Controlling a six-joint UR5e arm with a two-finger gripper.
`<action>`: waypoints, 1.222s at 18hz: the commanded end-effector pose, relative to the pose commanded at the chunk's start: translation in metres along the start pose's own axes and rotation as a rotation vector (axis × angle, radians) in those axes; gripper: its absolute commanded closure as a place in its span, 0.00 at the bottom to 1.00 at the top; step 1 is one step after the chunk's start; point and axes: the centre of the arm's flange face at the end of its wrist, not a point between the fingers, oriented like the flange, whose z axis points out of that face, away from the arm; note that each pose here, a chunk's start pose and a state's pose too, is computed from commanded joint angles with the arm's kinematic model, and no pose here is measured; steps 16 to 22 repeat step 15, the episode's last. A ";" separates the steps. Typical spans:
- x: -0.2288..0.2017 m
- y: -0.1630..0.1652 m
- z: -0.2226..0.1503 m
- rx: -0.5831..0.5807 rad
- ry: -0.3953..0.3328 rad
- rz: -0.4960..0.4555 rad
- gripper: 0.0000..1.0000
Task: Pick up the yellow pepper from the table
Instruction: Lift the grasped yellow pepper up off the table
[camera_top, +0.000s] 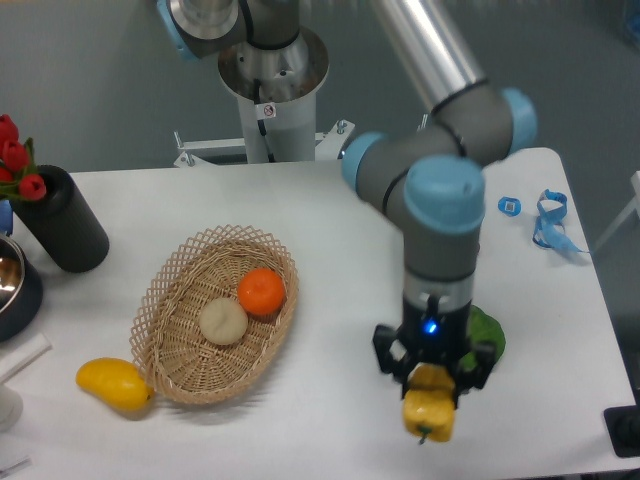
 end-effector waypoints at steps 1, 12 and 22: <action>-0.003 0.010 -0.008 -0.016 0.009 0.034 0.65; -0.007 0.029 -0.027 -0.054 0.044 0.099 0.65; -0.007 0.029 -0.027 -0.053 0.043 0.098 0.65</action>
